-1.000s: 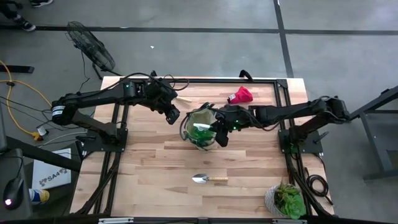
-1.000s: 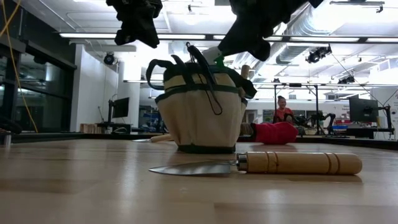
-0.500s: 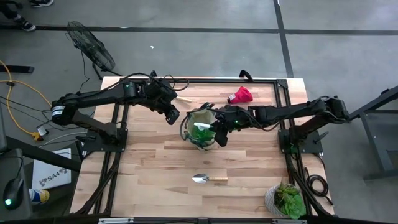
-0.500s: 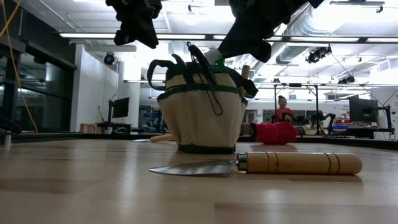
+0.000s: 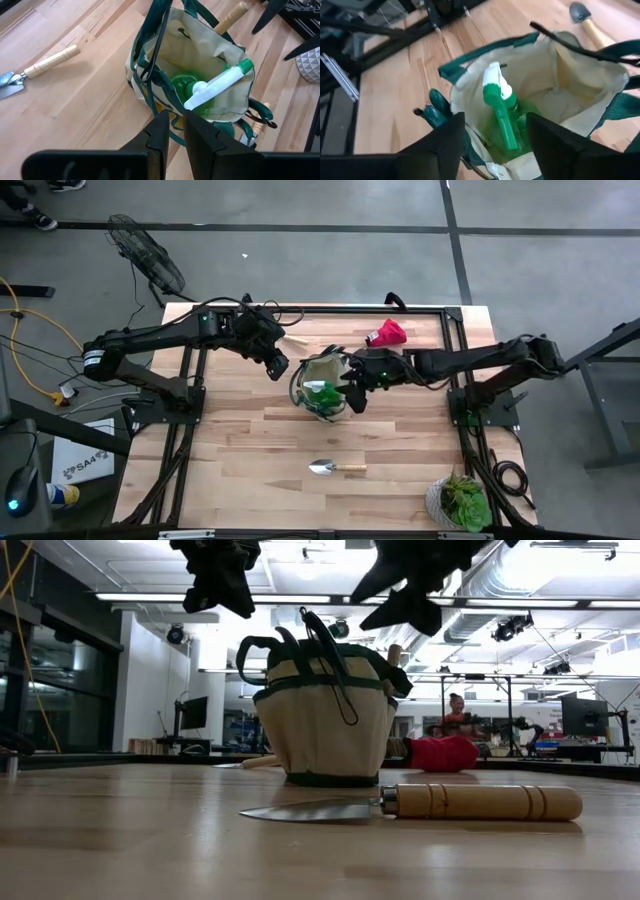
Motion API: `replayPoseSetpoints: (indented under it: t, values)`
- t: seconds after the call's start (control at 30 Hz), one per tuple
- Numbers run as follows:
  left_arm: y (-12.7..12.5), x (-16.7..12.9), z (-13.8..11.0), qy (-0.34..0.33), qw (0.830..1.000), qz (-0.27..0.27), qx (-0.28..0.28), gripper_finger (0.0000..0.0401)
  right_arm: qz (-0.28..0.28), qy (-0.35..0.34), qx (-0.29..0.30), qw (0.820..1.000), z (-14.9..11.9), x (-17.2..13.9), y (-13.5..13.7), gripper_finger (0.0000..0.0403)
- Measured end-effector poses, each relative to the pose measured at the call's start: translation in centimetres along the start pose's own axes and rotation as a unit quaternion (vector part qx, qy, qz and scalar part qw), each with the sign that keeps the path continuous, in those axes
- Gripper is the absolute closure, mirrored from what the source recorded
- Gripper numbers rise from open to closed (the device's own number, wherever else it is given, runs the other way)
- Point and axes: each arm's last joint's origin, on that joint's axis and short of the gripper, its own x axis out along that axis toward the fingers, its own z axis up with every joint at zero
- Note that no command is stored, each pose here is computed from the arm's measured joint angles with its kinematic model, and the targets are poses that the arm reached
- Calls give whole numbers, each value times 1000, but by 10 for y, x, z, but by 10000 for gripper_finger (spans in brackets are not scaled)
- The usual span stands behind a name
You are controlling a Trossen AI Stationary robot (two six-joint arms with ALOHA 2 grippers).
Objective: Pick & Place Garden tools in Gardening bag
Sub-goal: Put the red glove into the gardening bag
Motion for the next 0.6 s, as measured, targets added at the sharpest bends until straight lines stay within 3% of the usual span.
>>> replayPoseSetpoints:
  t: [0.13, 0.3, 0.47, 0.6]
  values:
    - [0, 0, 0, -1, 1000, 2, -1, 350, -3, -30, 9, 1000, 8, -15, -2, 178]
    - [0, 0, 0, -3, 1000, 5, -1, 350, -45, -97, 49, 993, 23, -40, -12, 175]
    - [1, 0, 1, -8, 1000, 15, -5, 350, -122, -169, 141, 968, 35, -63, -32, 175]
    - [1, 0, 1, -10, 1000, 18, -11, 350, -181, -176, 168, 953, 39, -69, -55, 174]
